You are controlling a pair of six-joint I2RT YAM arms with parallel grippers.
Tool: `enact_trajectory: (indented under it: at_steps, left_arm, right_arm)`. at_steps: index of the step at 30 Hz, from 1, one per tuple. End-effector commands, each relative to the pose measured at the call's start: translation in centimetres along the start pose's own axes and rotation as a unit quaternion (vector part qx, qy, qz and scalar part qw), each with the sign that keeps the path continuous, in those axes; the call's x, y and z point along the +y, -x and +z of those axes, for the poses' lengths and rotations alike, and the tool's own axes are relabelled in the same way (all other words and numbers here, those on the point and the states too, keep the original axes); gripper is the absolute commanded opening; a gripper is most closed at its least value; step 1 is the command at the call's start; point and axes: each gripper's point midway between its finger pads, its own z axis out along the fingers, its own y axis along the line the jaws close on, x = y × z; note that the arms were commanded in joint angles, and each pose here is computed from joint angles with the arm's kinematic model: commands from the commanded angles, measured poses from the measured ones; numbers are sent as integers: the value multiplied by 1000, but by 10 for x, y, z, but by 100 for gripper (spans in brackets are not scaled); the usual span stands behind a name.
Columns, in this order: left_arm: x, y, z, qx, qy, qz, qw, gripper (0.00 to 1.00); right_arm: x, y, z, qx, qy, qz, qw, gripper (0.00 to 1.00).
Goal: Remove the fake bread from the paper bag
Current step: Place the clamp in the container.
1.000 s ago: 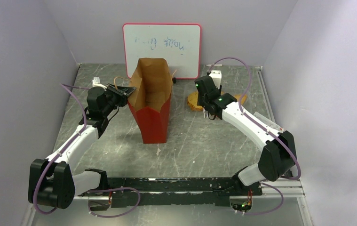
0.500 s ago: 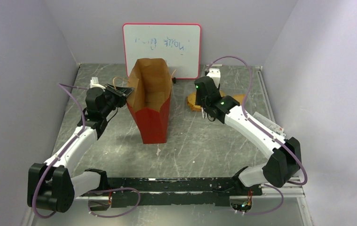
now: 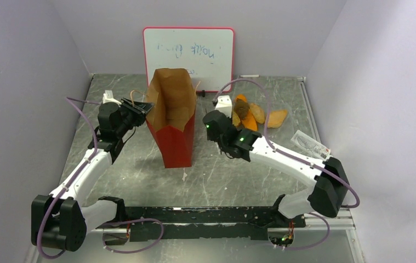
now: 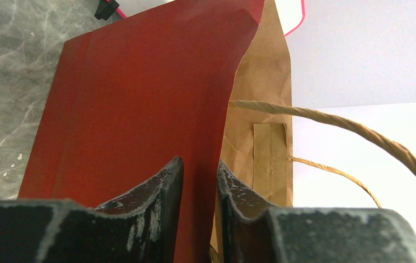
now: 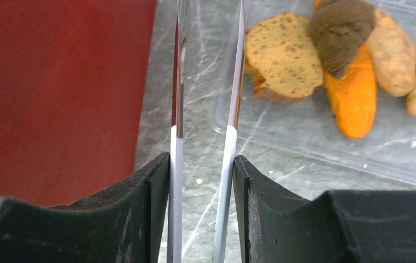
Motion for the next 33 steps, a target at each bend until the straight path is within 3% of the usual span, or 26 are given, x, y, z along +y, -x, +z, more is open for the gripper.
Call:
enact_trajectory:
  at_steps: [1, 10, 23, 26, 33]
  left_arm:
    - [-15, 12, -5, -15, -14, 21, 1000, 24]
    - [-23, 11, -2, 0, -24, 52, 998, 44]
    - [-20, 4, -2, 23, -19, 74, 997, 58]
    - [-19, 6, -5, 16, -13, 82, 996, 73]
    - [-20, 13, -9, 4, -1, 99, 995, 75]
  right_arm:
    - [22, -8, 8, -26, 2, 19, 999, 43]
    - [49, -49, 39, -29, 0, 18, 999, 42]
    - [48, -90, 69, -41, -8, 27, 999, 43]
    - [51, -98, 74, -39, -3, 26, 999, 43]
    - [56, -116, 87, -19, -5, 16, 1000, 44]
